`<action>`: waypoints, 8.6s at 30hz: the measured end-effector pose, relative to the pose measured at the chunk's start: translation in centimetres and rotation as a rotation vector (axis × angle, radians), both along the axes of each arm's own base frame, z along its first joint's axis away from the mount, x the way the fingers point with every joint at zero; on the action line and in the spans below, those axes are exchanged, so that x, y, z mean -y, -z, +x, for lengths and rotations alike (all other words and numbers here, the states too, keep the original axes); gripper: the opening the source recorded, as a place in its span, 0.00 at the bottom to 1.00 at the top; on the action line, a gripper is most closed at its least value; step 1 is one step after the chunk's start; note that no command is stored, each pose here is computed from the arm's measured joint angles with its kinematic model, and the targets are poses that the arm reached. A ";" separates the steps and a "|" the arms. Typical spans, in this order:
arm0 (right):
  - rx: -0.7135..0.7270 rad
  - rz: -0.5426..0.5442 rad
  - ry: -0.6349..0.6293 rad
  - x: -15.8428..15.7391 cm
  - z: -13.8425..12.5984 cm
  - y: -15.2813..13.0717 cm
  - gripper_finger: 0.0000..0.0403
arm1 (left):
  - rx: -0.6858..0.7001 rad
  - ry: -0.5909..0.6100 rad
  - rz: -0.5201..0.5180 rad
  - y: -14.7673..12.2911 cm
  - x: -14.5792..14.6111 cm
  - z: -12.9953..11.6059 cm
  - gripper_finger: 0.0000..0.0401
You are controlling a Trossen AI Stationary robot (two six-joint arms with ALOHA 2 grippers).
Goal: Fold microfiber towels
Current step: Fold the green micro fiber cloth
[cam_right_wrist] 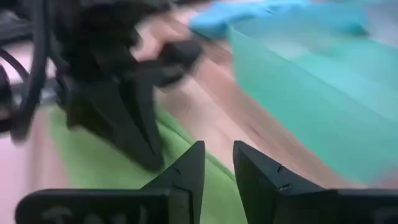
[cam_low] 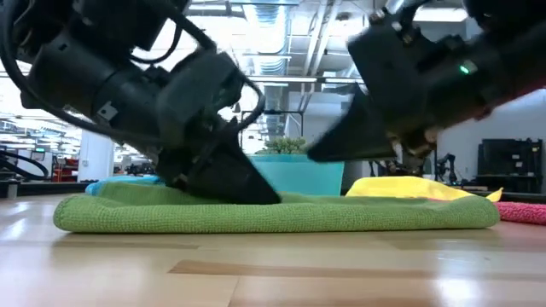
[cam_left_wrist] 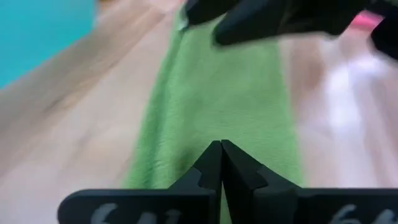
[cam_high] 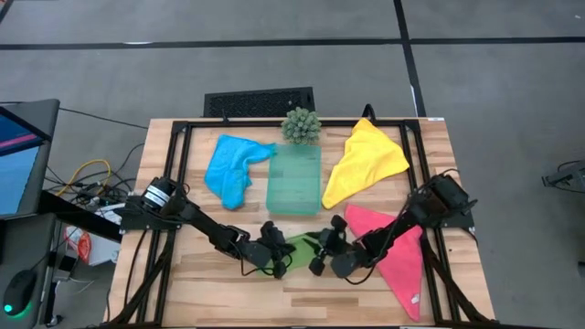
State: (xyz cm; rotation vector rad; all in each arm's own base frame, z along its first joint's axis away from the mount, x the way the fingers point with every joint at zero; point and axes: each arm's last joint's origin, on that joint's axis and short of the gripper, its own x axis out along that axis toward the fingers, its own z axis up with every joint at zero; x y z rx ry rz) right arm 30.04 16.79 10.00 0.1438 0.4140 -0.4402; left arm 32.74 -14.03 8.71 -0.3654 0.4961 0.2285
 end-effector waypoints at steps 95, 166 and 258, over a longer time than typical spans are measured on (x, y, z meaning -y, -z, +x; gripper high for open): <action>-0.490 0.646 0.347 3.0 -4.6 -2.9 0.55 | -0.174 0.241 0.019 -3.3 -4.4 0.1 0.00; -0.571 0.633 0.389 3.3 -3.6 -2.1 0.55 | -0.209 0.221 -0.029 -2.4 -4.5 1.3 0.00; -0.253 0.633 -0.092 0.1 4.3 -11.7 0.03 | -0.326 0.048 -0.086 -2.6 3.6 -1.9 0.00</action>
